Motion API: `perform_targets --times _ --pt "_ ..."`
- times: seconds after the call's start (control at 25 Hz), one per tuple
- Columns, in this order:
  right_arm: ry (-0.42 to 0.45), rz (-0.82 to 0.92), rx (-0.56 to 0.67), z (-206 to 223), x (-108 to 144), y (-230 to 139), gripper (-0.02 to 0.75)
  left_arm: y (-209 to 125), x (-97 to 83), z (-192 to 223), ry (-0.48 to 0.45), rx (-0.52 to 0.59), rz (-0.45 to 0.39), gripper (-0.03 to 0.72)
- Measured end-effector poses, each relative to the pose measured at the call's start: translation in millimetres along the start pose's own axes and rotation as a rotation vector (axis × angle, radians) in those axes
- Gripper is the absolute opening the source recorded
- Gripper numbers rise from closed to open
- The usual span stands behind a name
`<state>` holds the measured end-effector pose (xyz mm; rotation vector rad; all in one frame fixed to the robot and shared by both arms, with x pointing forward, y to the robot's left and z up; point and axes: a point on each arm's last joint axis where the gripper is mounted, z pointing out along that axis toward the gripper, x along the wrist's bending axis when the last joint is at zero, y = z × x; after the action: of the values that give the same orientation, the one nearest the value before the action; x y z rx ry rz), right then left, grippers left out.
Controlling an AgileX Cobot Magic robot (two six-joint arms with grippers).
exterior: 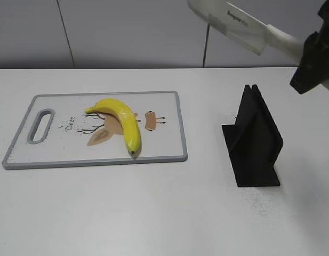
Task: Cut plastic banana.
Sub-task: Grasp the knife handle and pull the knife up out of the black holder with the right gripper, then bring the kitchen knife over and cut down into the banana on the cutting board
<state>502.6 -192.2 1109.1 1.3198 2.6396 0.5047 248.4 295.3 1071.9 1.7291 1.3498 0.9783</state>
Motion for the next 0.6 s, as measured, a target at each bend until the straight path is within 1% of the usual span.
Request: perform_targets --times 0.08,0.2,0.28,0.52,0.6 --pt "-0.003 -0.094 -0.008 2 -3 11 0.190 13 3.2 10 -0.005 0.033 0.043 0.544" --pt "0.002 -0.284 0.002 9 -9 27 0.190 38 8.3 29 -0.024 0.076 0.106 0.544" --pt "0.010 -0.405 0.016 17 -13 38 0.190 55 10.8 40 -0.041 0.081 0.141 0.544" --pt "0.023 -0.702 0.026 44 -26 71 0.190 111 19.6 92 -0.132 0.156 0.324 0.544" --pt "0.032 -0.800 0.015 53 -29 82 0.190 129 21.4 113 -0.180 0.176 0.379 0.544"
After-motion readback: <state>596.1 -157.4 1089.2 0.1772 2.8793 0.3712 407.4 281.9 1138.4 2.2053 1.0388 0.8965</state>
